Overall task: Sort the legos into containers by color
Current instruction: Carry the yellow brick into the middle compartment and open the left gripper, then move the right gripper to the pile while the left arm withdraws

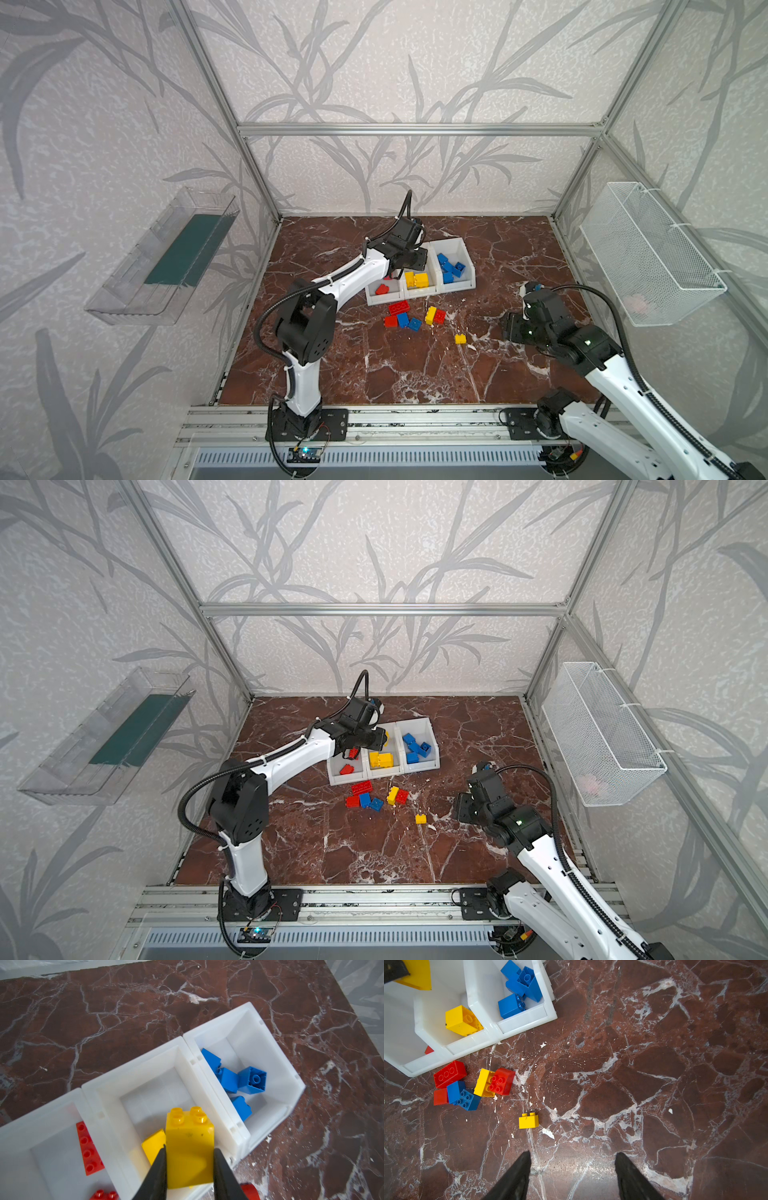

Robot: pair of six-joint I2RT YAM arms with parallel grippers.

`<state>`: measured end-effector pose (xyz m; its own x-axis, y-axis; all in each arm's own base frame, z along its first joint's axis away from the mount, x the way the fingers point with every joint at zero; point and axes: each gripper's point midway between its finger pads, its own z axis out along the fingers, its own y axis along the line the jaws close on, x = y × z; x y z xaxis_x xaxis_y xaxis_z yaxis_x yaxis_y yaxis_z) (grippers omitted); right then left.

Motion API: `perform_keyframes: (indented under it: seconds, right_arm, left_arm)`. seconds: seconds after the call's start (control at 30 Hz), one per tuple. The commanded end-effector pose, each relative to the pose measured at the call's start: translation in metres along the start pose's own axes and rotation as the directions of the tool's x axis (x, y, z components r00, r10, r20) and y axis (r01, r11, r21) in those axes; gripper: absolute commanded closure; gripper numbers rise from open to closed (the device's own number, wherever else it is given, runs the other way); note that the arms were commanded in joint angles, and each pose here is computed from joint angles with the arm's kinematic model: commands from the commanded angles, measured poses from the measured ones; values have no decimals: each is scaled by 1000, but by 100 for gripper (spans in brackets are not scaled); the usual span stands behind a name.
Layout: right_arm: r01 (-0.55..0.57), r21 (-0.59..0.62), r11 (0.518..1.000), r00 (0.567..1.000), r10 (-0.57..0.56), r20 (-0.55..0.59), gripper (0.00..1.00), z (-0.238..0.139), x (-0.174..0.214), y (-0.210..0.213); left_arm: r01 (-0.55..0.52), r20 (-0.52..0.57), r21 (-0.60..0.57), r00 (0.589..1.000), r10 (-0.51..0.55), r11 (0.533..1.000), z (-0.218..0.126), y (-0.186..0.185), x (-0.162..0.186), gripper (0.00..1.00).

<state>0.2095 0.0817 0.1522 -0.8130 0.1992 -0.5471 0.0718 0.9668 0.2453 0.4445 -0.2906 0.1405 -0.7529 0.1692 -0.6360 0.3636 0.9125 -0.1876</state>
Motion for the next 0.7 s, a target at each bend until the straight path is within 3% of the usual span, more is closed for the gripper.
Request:
perform_keyframes:
  seconds: [0.0,0.1,0.33,0.67]
  right_arm:
    - [3,-8,1000,1000,-2,11,35,-8,-4,2]
    - [1,-6,1000,1000,-1,7,35,-9,-2,1]
    - [-1,-3,1000,1000,1,6,35,-10,-1,-1]
    - [64,-50,997,998,-65,-21,35,-1,-7,22]
  left_arm:
    - [-20,-21,14,1000,20,1000,7,-1,-4,73]
    - [-19,-19,12,1000,19,1000,12,0,-9,68]
    - [-12,-1,18,1000,12,1000,6,-2,-14,41]
    - [59,91,8,994,-60,998,-46,17,-18,40]
